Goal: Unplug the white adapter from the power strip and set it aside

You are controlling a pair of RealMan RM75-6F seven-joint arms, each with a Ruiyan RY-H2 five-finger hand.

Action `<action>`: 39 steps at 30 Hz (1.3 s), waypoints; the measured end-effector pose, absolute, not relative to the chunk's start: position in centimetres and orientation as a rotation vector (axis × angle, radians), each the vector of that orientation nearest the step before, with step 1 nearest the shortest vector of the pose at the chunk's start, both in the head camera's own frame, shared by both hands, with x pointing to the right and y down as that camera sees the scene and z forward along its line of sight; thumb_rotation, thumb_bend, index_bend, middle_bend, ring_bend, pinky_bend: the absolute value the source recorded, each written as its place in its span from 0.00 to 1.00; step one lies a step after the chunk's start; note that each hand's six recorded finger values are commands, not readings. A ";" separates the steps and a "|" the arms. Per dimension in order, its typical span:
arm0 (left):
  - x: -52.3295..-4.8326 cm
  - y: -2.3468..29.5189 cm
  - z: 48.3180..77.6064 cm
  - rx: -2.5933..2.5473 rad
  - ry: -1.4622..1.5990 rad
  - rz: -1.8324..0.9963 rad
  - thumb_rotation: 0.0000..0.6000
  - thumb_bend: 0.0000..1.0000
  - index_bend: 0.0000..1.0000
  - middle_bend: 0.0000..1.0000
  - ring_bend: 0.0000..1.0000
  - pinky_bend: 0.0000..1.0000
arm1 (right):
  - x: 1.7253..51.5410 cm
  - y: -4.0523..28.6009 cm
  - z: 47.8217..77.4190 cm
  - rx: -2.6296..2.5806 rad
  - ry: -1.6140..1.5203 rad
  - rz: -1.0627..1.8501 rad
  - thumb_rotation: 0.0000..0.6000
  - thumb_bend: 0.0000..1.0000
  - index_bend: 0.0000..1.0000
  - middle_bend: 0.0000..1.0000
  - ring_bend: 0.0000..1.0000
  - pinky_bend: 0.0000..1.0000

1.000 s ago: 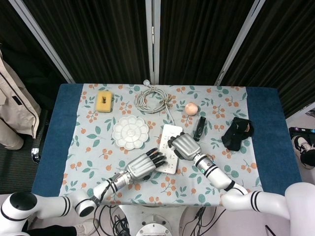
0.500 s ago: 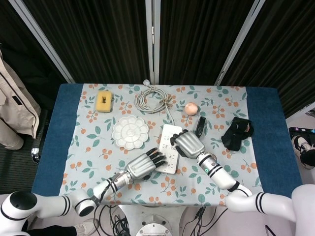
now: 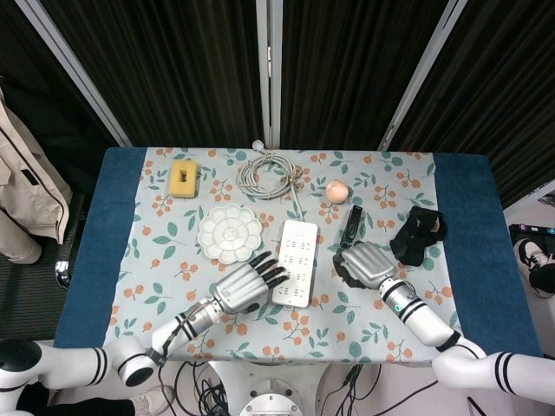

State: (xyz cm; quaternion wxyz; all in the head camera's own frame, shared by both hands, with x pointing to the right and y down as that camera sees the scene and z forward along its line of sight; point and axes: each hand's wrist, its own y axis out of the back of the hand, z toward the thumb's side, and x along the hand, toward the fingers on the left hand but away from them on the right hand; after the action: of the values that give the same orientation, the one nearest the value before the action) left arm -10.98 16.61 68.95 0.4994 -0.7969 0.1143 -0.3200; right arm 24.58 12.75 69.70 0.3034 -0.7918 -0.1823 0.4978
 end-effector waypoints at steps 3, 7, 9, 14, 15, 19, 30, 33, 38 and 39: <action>-12.2 15.5 67.9 -1.896 0.331 -0.793 1.00 0.21 0.14 0.13 0.07 0.09 | 25.6 13.5 70.4 -2.093 -0.464 1.366 1.00 0.51 0.48 0.51 0.34 0.26; -14.0 14.0 66.8 -1.860 0.406 -0.837 1.00 0.21 0.14 0.13 0.07 0.09 | 26.1 14.0 70.9 -2.093 -0.454 1.401 1.00 0.37 0.03 0.20 0.09 0.14; -15.1 13.4 66.2 -1.842 0.448 -0.859 1.00 0.21 0.14 0.13 0.07 0.09 | 26.2 13.8 70.7 -2.093 -0.473 1.403 1.00 0.36 0.00 0.14 0.04 0.12; -18.9 12.0 64.9 -1.785 0.549 -0.944 1.00 0.21 0.14 0.13 0.07 0.08 | 27.2 13.0 69.3 -2.064 -0.549 1.385 1.00 0.36 0.00 0.09 0.01 0.11; -20.2 11.7 64.6 -1.767 0.577 -0.975 1.00 0.21 0.14 0.13 0.07 0.08 | 27.4 12.8 69.0 -2.055 -0.567 1.380 1.00 0.36 0.00 0.09 0.01 0.11; -25.5 11.0 63.3 -1.696 0.687 -1.102 1.00 0.21 0.14 0.13 0.07 0.08 | 29.1 12.1 67.0 -1.997 -0.671 1.358 1.00 0.36 0.00 0.10 0.01 0.11; -41.1 14.5 59.2 -1.445 0.968 -1.501 1.00 0.21 0.14 0.13 0.07 0.06 | 37.7 14.0 59.8 -1.750 -1.031 1.304 1.00 0.36 0.00 0.10 0.01 0.10; -43.2 16.9 58.2 -1.412 1.022 -1.574 1.00 0.21 0.14 0.13 0.07 0.06 | 39.6 15.8 58.3 -1.709 -1.082 1.307 1.00 0.36 0.00 0.10 0.01 0.10; -44.5 19.6 56.8 -1.359 1.080 -1.615 1.00 0.21 0.14 0.13 0.07 0.05 | 41.5 18.6 56.8 -1.664 -1.135 1.323 1.00 0.36 0.00 0.11 0.00 0.09; -44.6 20.2 56.5 -1.348 1.089 -1.614 1.00 0.21 0.14 0.13 0.07 0.05 | 41.8 19.0 56.6 -1.658 -1.143 1.325 1.00 0.36 0.00 0.11 0.00 0.09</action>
State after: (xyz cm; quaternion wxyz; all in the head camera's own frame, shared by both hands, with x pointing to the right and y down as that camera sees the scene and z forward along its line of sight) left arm -44.57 20.24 56.48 0.3772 -0.5273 0.4260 -0.6310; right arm 41.76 18.99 56.56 0.3574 -0.6423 -0.4430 0.5133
